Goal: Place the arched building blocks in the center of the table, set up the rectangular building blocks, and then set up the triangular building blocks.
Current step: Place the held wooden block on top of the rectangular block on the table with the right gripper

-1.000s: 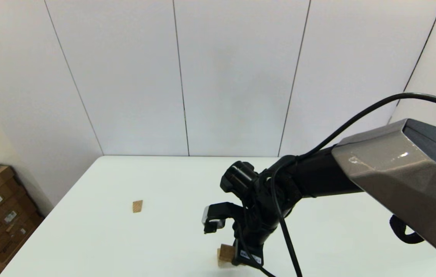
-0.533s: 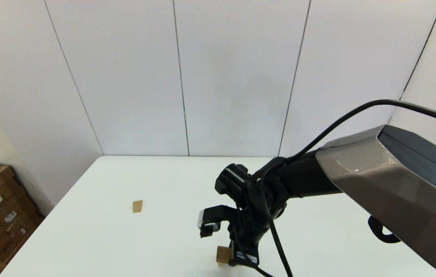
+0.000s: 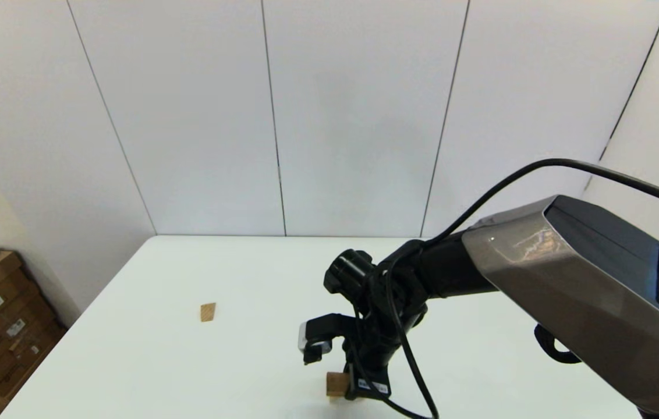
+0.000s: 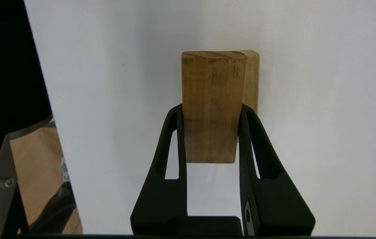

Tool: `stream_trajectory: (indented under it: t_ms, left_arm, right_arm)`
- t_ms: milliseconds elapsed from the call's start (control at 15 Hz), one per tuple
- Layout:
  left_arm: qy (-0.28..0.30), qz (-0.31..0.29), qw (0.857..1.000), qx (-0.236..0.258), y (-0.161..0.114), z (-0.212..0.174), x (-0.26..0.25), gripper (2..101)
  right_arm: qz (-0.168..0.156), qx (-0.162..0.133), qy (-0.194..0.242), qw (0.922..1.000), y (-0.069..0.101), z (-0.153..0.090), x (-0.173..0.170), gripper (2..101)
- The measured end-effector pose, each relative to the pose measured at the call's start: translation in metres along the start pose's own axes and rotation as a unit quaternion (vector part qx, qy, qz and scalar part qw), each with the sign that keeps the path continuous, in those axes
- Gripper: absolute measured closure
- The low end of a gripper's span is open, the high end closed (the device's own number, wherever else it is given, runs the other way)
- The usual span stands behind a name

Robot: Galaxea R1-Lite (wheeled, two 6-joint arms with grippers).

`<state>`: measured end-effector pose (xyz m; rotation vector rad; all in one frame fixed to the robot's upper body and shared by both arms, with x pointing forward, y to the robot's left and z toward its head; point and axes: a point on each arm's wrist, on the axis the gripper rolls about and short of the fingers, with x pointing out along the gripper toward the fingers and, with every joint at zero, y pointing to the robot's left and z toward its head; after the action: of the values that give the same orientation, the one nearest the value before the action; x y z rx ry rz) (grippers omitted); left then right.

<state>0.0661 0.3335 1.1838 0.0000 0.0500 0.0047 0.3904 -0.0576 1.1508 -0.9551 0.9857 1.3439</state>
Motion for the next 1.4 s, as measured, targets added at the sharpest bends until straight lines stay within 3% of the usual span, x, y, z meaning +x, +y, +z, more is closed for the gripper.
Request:
stream_trajectory:
  t_ms: [467, 1400]
  left_arm:
    - [0.0, 0.0, 1.0, 0.0, 0.0, 0.0, 0.0, 5.4]
    - [0.0, 0.0, 1.0, 0.0, -0.0001, 0.0, 0.0, 5.4]
  right_arm:
    - [-0.006, 0.009, 0.002, 0.9999, -0.0116, -0.0018, 0.0043, 77.9]
    - [0.005, 0.008, 0.015, 0.9998, -0.0109, -0.004, 0.009, 77.9]
